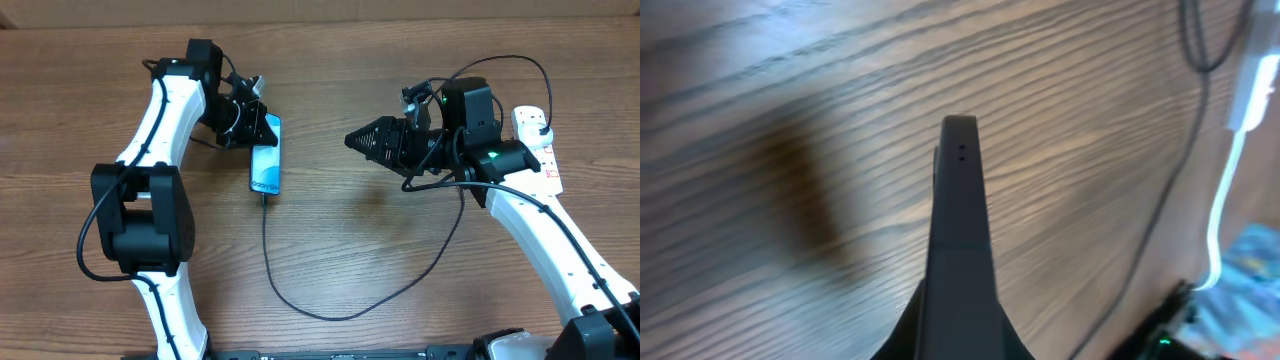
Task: Plug charger to phone and switch on socket
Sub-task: 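Lower the phone flat onto the table with the left gripper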
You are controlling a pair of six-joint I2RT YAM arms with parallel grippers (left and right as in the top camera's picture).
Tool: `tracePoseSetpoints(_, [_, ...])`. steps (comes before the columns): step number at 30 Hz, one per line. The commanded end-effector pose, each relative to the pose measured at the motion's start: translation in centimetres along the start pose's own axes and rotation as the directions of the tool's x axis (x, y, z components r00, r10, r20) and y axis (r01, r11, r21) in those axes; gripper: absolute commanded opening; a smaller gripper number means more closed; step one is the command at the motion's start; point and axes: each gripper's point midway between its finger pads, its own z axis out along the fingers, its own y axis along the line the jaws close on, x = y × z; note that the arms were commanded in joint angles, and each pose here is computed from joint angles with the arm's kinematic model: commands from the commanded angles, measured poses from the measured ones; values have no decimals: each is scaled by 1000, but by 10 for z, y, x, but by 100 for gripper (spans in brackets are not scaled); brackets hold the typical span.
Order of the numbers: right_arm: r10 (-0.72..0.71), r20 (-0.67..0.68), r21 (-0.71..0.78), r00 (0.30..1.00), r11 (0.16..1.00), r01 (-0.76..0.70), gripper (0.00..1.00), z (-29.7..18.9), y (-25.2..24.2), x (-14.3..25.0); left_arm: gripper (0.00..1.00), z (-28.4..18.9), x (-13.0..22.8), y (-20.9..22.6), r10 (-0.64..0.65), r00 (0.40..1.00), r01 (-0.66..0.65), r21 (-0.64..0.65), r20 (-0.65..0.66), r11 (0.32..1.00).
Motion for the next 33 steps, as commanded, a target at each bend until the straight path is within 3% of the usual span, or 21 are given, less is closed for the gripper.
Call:
tracePoseSetpoints(1, [-26,12,7,1000,1000,26,70,-2,1,-3,4,-16,-7,18,29,999,-28,-46,36,999])
tracePoseSetpoints(11, [-20,13,24,1000,1000,20,70,-2,-3,-2,4,-11,9,58,-126,992,127,-36,33,991])
tracePoseSetpoints(33, [-12,22,50,1000,999,11,71,-3,-8,-3,4,20,29,76,-168,986,168,-18,19,986])
